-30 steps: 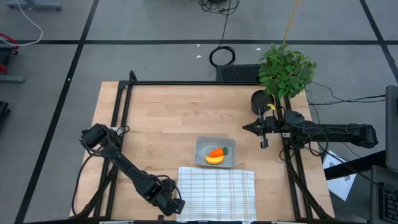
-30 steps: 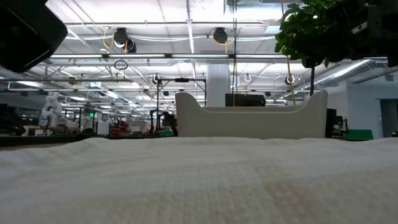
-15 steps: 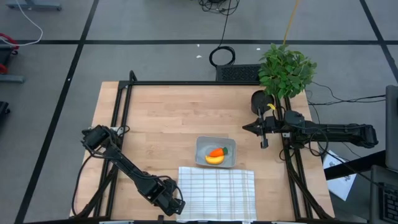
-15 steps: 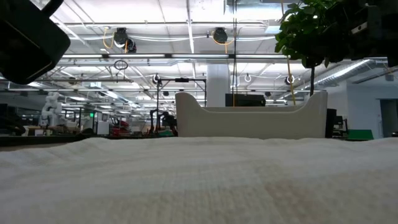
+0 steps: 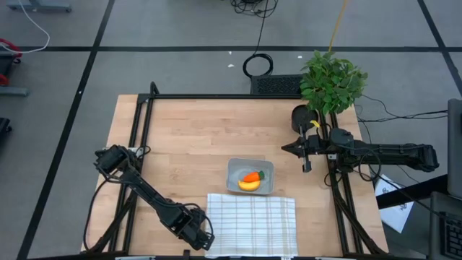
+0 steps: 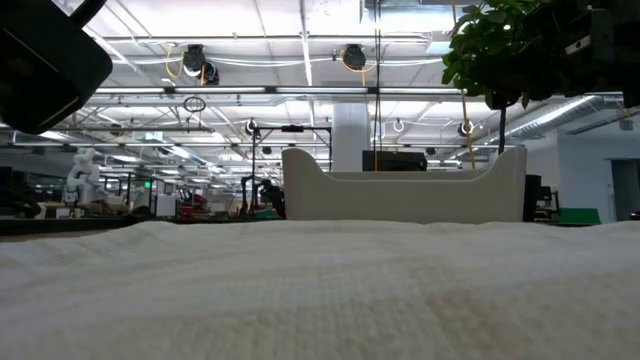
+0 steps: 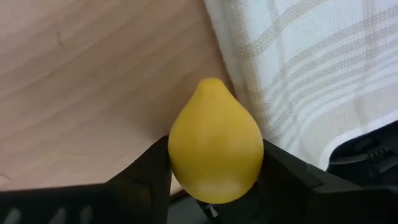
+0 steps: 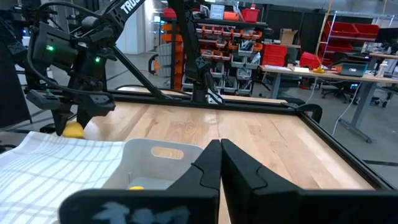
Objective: Pick and placing Produce into tupperware
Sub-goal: Put the yellow lemon into the gray bin
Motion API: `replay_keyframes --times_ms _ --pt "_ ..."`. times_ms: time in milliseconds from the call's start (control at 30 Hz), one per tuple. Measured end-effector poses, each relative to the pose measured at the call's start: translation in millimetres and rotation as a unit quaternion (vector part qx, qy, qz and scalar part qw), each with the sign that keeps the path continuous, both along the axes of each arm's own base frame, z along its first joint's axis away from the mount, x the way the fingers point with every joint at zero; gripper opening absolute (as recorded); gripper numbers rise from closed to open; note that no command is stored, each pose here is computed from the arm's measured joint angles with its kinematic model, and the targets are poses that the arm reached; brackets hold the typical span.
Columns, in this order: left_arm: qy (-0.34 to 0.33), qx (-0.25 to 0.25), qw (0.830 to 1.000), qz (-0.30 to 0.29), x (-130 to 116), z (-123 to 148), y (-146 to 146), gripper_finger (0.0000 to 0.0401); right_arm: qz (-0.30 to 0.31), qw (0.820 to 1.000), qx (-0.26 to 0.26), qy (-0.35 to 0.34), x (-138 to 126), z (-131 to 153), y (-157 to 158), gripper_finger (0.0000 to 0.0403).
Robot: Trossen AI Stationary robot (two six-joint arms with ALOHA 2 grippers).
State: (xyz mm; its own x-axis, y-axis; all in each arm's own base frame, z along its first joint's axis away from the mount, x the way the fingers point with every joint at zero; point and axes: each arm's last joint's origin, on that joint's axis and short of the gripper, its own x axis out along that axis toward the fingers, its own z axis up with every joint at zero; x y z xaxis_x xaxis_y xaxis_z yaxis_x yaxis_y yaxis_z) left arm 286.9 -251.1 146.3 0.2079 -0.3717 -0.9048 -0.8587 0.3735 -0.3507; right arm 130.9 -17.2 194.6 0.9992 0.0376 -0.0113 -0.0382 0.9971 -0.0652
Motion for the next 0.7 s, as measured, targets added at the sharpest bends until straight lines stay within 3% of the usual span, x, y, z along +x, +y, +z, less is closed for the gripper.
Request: replay_keyframes --times_ms 267,533,700 --pt "-0.004 0.000 1.000 -0.020 0.3 -0.1 0.6 0.0216 0.000 1.000 0.000 0.000 0.0 0.0 0.0 0.0000" --pt "-0.013 -0.002 0.999 -0.037 0.6 7.0 4.2 0.0190 0.000 1.000 0.000 0.000 0.0 0.0 0.1 0.0000" --pt "-0.046 0.014 0.997 -0.054 0.6 22.8 11.8 0.0197 0.000 1.000 0.001 0.000 0.0 0.1 0.1 0.0000"
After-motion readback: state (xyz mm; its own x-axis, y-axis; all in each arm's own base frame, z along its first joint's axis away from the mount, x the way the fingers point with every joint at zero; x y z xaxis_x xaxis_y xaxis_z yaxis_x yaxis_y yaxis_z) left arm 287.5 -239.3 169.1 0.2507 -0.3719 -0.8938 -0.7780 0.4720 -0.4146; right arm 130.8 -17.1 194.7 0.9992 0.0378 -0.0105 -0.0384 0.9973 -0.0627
